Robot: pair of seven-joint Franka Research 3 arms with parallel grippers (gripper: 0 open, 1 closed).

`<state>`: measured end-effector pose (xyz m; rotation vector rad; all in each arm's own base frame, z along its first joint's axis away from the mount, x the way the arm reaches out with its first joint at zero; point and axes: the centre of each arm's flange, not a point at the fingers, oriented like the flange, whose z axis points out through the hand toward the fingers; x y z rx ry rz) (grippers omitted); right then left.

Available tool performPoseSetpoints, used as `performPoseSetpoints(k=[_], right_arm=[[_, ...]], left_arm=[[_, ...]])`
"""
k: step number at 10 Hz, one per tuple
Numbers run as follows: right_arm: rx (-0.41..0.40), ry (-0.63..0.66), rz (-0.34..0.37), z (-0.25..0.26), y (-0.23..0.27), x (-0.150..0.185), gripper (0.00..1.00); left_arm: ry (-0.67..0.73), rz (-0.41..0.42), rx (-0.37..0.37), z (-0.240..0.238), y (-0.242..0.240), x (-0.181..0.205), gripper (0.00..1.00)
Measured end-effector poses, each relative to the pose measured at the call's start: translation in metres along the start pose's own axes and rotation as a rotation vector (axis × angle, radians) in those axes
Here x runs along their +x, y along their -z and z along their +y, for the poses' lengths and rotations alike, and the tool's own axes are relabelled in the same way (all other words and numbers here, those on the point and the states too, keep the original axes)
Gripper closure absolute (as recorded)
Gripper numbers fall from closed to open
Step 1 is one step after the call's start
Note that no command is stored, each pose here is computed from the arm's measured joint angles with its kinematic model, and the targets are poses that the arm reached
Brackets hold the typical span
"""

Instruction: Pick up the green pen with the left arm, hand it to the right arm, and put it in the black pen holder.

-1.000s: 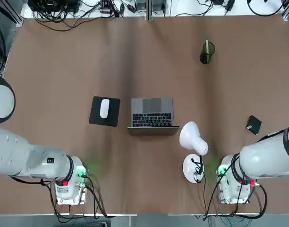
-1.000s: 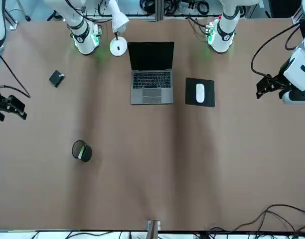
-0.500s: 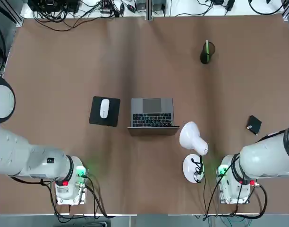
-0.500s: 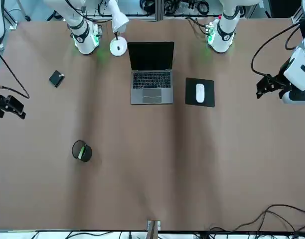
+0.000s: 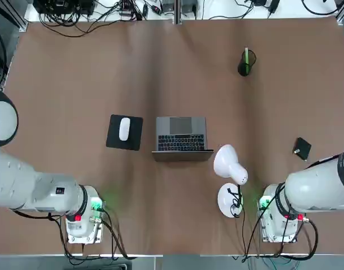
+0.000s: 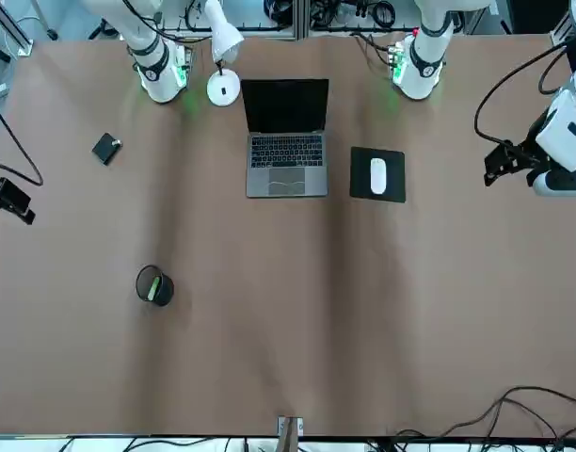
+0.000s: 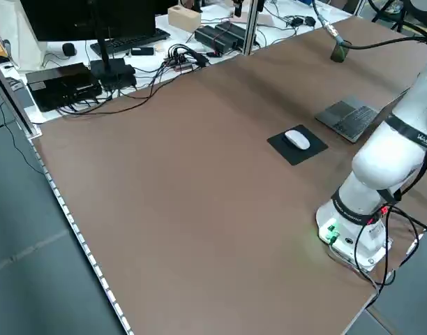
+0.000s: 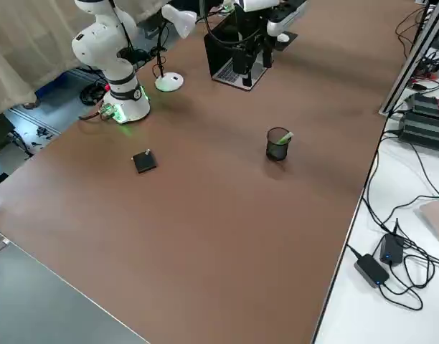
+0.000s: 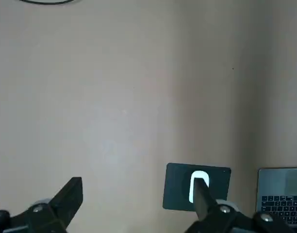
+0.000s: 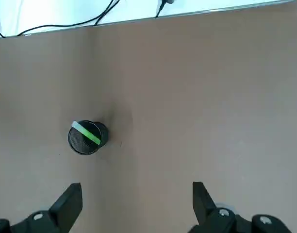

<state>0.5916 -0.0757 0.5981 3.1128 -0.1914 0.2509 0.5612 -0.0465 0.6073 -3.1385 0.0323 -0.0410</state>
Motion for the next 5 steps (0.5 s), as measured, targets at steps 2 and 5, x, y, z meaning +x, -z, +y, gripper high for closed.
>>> performPoseSetpoints(k=[2,5], right_arm=[[0.000,-0.003,0.000,0.0015,0.0000,0.0001,0.00],[0.000,-0.004,-0.003,0.0009,-0.0005,-0.0003,0.00]], left_arm=[[0.000,0.000,0.000,0.0000,0.0001,0.0000,0.00],[0.000,0.000,0.000,-0.0001,0.0001,0.0000,0.00]])
